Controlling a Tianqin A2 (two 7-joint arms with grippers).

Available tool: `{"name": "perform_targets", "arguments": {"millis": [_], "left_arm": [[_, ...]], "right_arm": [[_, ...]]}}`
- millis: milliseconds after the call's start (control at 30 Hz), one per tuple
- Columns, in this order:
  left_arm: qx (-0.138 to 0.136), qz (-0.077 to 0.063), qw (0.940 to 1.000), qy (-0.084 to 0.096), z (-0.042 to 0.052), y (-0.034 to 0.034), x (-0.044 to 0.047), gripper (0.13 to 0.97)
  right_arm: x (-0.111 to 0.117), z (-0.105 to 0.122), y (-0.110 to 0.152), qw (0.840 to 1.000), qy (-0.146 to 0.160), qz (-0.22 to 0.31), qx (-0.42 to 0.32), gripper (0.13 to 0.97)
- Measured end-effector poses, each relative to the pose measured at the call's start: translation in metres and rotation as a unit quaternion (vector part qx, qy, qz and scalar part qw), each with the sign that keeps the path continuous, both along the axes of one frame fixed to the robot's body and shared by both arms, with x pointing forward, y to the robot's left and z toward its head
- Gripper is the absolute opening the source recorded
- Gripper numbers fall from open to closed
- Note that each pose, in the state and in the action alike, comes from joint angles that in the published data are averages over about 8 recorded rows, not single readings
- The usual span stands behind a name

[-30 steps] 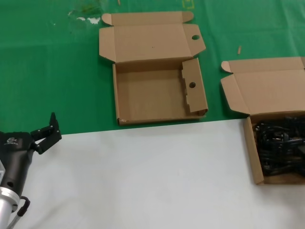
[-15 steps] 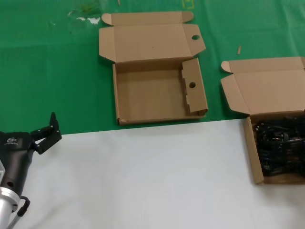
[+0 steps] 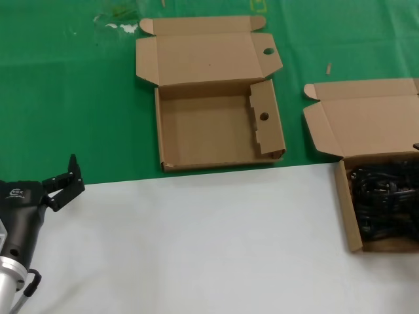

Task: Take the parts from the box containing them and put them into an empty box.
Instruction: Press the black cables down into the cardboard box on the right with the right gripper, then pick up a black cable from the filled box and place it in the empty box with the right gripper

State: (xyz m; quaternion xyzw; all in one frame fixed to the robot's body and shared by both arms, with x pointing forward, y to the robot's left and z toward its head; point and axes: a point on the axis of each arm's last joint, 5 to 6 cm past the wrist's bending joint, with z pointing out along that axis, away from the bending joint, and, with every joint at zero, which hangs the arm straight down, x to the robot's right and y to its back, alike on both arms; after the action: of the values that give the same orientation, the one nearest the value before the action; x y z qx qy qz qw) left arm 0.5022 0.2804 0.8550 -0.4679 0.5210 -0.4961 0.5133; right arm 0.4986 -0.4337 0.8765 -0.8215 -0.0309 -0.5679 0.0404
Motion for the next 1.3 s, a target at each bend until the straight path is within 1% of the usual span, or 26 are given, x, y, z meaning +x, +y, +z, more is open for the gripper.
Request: {"name": "perform_targets", "arguments": {"millis": [100,367,400,667,800,1067,1100,1300], "left_arm": [[0.000,0.000,1.0000,0.000,0.0000,0.0000,0.0000,0.966],[0.000,0.000,1.0000,0.000,0.0000,0.0000,0.0000,0.966],[0.000,0.000,1.0000,0.000,0.0000,0.0000,0.0000,0.966],[0.000,0.000,1.0000,0.000,0.0000,0.0000,0.0000,0.966],[0.000,0.000,1.0000,0.000,0.0000,0.0000,0.0000,0.966],[0.000,0.000,1.0000,0.000,0.0000,0.0000,0.0000,0.966],[0.000,0.000,1.0000,0.000,0.0000,0.0000,0.0000,0.966],[0.000,0.000,1.0000,0.000,0.0000,0.0000,0.0000,0.966]], "right_arm": [[0.001,-0.001,0.000,1.000,0.001,-0.001,0.001,0.929],[0.002,-0.006,0.003,1.000,0.007,-0.002,0.007,0.825],[0.002,-0.007,0.003,1.000,0.008,-0.002,0.008,0.825],[0.000,-0.011,0.004,1.000,0.012,-0.006,0.015,0.655],[-0.002,-0.012,0.005,1.000,0.014,-0.008,0.017,0.655],[-0.005,-0.014,0.007,1.000,0.015,-0.010,0.021,0.438],[-0.005,-0.015,0.007,1.000,0.015,-0.010,0.021,0.438],[-0.005,-0.015,0.008,0.999,0.016,-0.012,0.025,0.313]]}}
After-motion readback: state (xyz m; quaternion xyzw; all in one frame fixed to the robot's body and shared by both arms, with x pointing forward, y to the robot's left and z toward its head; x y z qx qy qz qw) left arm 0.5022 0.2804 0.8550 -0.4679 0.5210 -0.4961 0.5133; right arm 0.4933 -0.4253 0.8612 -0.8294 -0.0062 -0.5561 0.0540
